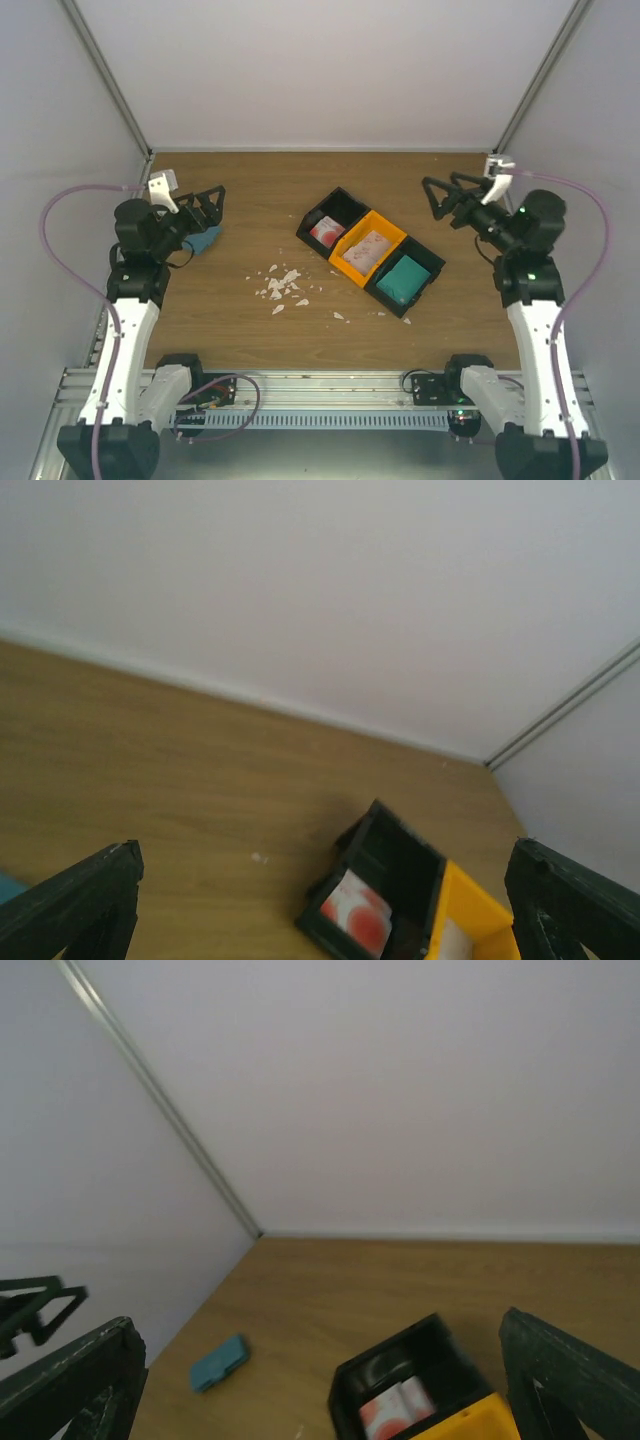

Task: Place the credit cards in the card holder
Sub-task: Move the card holder to the center of the board.

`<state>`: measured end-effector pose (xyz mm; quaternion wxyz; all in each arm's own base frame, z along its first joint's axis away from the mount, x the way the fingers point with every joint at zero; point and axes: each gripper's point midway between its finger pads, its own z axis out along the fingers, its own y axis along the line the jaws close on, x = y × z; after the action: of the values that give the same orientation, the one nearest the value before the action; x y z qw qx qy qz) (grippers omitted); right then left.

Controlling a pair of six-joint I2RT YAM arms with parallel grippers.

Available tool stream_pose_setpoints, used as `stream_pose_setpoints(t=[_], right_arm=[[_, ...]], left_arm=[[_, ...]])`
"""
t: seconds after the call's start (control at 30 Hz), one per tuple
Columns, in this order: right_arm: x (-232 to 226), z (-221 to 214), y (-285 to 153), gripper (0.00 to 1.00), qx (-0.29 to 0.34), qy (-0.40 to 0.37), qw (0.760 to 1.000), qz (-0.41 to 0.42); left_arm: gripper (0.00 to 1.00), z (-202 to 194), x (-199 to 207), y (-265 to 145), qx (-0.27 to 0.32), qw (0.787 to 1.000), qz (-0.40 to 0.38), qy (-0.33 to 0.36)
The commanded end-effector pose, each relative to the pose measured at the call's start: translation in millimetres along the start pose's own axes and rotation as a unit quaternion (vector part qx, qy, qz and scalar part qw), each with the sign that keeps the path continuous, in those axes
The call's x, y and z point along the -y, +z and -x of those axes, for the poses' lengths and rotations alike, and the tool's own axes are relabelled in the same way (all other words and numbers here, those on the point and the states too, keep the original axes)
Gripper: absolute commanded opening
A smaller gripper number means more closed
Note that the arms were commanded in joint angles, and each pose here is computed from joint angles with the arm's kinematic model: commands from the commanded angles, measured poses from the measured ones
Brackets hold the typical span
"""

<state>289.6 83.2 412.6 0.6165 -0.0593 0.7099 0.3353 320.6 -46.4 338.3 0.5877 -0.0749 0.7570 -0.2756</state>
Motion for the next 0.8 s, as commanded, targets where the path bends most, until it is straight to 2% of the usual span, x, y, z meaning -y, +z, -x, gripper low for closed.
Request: stream_pose_setpoints(t=[0.0,0.13,0.27,0.5,0.77], right_arm=[[-26.7,-28.3,29.8,0.96,-0.036,0.019,0.996,0.074],[-38.8,-80.7,65.5,0.95,-0.096,0.04,0.991,0.083],[-60.6,-147.8,98.0,0.94,-0.172,0.059,0.978,0.099],[-93.6,-271.3,136.4,0.9,-0.319,0.056,0.942,0.085],[-100.3,-338.6,155.6,0.83,-0.398,0.038,0.914,0.069]], left_arm=[[0.99,-28.4,-26.3,12.0,-0.053,0.998,0.039,-0.017],[0.99,-42.3,-61.1,18.5,-0.081,0.989,0.121,-0.036],[0.99,-52.9,-103.7,25.7,-0.101,0.967,0.223,-0.068],[0.99,-70.6,-145.3,71.7,-0.14,0.947,0.267,-0.108],[0.99,-83.3,-199.8,93.8,-0.155,0.919,0.347,-0.106]])
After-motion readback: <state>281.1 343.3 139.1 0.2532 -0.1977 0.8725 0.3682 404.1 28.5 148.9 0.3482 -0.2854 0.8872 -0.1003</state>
